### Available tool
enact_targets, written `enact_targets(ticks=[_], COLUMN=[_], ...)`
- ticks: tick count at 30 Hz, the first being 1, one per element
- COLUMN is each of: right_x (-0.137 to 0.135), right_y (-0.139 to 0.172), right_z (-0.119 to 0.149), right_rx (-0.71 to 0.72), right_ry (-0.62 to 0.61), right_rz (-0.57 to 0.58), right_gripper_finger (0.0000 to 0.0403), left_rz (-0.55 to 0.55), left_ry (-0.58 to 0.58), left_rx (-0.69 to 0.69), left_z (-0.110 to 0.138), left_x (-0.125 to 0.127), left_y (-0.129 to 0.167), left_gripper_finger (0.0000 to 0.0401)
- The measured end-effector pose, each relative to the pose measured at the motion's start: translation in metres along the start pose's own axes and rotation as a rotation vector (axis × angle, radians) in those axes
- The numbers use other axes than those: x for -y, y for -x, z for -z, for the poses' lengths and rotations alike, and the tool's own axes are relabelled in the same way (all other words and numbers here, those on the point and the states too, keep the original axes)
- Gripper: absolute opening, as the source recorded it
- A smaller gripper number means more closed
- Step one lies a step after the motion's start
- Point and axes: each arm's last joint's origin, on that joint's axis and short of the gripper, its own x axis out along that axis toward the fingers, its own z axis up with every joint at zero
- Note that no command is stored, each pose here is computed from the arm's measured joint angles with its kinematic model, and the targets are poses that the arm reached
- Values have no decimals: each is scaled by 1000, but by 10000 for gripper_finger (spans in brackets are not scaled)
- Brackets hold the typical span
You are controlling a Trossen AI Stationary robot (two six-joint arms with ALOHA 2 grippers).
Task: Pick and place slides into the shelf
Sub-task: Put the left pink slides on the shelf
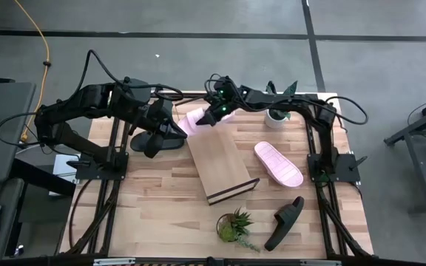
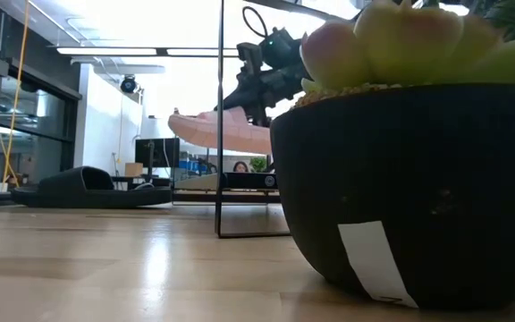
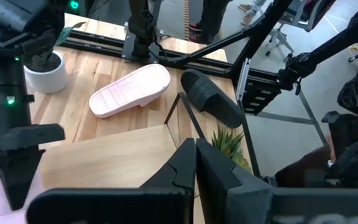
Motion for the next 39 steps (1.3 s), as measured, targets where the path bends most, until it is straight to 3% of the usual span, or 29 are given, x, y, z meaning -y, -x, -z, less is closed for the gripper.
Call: enact_targets(ticks=[11,20,26,39], right_x=[14,36,35,36], right_y=[5,-16,-20,-20], right_z=[-5,7,4,5], right_rx=[40,-4,61,51], right_ry=[0,-39,-12,23], right_rz=[51,66,95,104], right_gripper_finger=[0,0,0,1], left_rz=[-1,-5,-9,-9], left_ry=[-2,3,6,7], left_rx=[-5,-29,-47,-47], left_z=[0,3,5,5], left_x=[0,-1,-1,-1], left_y=[0,0,0,0], left_gripper_finger=[1,1,2,1])
